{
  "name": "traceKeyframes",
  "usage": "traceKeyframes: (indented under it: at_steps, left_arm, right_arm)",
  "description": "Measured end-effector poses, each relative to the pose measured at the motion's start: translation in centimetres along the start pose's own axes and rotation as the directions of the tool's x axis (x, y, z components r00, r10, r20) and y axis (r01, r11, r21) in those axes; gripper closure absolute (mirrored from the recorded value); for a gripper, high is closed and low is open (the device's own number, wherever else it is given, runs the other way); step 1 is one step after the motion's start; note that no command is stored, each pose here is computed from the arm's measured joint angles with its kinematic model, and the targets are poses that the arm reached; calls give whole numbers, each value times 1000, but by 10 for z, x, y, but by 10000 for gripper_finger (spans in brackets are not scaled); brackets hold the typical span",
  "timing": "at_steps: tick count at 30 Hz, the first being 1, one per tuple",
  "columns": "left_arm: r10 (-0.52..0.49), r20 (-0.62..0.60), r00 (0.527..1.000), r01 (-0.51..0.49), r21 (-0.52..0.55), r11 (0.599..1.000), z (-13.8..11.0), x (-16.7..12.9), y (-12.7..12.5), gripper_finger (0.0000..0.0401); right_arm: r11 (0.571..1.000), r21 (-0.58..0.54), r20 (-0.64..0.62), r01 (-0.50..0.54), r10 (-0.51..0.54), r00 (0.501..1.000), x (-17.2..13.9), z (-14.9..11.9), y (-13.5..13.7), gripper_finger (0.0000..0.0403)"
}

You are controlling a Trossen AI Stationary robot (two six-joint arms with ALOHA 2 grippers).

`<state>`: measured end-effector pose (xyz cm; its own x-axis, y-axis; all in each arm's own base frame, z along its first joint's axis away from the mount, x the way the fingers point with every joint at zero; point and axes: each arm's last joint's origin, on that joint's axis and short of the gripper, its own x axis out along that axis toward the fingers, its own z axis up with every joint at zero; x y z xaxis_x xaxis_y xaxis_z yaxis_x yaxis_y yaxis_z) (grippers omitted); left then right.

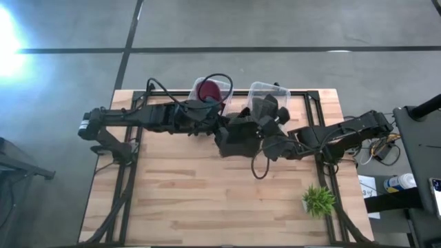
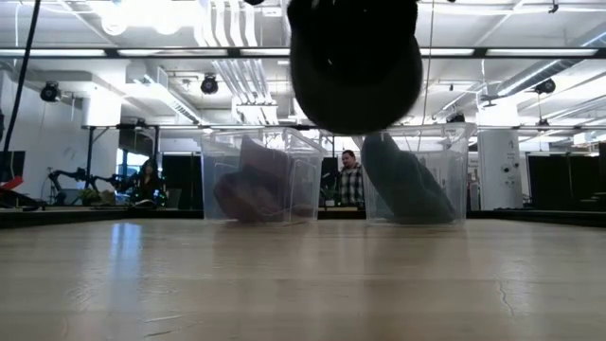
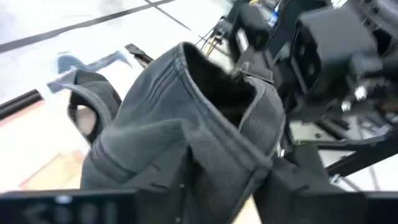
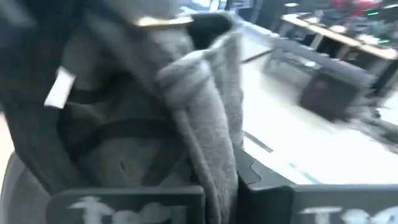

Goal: Pick & Place hat
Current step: Put the black cap into the right transparent bin

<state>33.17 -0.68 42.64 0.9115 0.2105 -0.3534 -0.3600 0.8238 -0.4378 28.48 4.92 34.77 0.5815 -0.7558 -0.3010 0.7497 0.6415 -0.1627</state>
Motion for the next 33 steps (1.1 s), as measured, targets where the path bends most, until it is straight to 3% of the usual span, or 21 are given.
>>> traceKeyframes:
  at_steps: [6, 10, 15, 20, 26, 30, 33]
  left_arm:
    - [143, -46, 989, -140, 60, 988, -5, -20, 10, 173]
    - [181, -2, 984, -179, 129, 975, -5, -42, 8, 162]
    - [195, -10, 981, -192, 137, 972, -17, -49, 10, 161]
    - [259, -68, 964, -249, 132, 960, -45, -38, 22, 161]
    - [331, -153, 931, -326, 59, 944, -81, -31, 42, 161]
    - [363, -143, 921, -366, 1, 931, -91, -39, 53, 161]
    - [387, -94, 917, -391, -27, 920, -91, -51, 58, 161]
  right_arm:
    - [986, 54, 8, 155, -156, 988, -5, 4, -36, 394]
    - [965, 114, 33, 236, -241, 970, -8, 17, -69, 394]
    - [928, 98, -2, 359, -360, 933, 12, 26, -103, 394]
    - [916, 110, -54, 387, -383, 922, 40, 31, -120, 394]
    - [909, 174, 66, 379, -395, 916, 58, 58, -137, 394]
    - [913, 161, 75, 376, -391, 917, 64, 61, -147, 394]
    - [923, 110, 5, 368, -371, 929, 65, 51, -146, 394]
